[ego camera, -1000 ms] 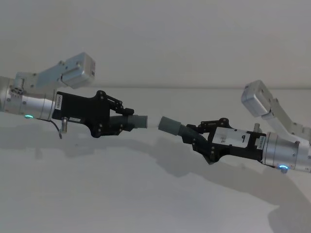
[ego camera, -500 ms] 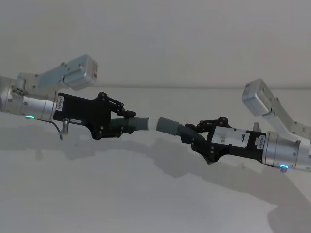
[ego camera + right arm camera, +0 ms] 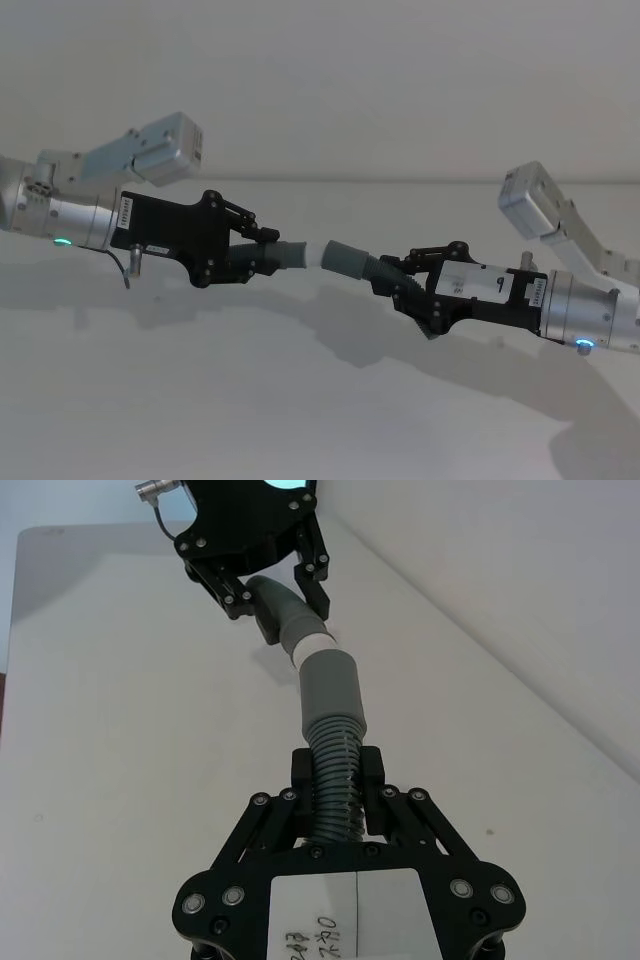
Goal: Use both hands to pick up one end of the pipe from the table, align the ends, and insert them.
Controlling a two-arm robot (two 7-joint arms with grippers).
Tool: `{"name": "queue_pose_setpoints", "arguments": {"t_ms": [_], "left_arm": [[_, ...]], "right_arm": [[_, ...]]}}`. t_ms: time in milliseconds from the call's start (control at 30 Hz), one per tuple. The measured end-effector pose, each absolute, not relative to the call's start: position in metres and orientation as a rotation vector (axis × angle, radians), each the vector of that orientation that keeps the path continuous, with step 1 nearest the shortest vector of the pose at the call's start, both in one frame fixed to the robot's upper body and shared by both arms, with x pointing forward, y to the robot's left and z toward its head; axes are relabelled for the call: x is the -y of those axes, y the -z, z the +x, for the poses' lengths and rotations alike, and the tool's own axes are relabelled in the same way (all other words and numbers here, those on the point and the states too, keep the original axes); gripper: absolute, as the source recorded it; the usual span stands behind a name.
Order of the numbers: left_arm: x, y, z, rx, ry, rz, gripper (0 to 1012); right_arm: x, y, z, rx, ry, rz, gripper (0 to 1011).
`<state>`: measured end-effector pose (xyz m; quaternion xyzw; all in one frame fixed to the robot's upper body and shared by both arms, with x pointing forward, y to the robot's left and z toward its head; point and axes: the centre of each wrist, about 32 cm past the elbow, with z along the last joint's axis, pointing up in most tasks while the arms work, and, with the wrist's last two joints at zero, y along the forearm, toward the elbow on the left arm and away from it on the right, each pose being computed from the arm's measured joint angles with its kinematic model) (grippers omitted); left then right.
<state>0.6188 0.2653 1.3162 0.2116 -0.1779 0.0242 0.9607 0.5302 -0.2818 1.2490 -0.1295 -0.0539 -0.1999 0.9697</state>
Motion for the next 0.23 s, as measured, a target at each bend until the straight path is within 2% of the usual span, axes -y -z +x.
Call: {"name": "queue_pose_setpoints", "arguments": {"t_ms": [233], "left_arm": [[-0.2651, -1.3164, 0.6187, 0.361, -0.051, 0.429, 347]], "right_arm": [[0.2817, -1.2493, 0.5301, 0.109, 0.402, -0.261, 264]]}}
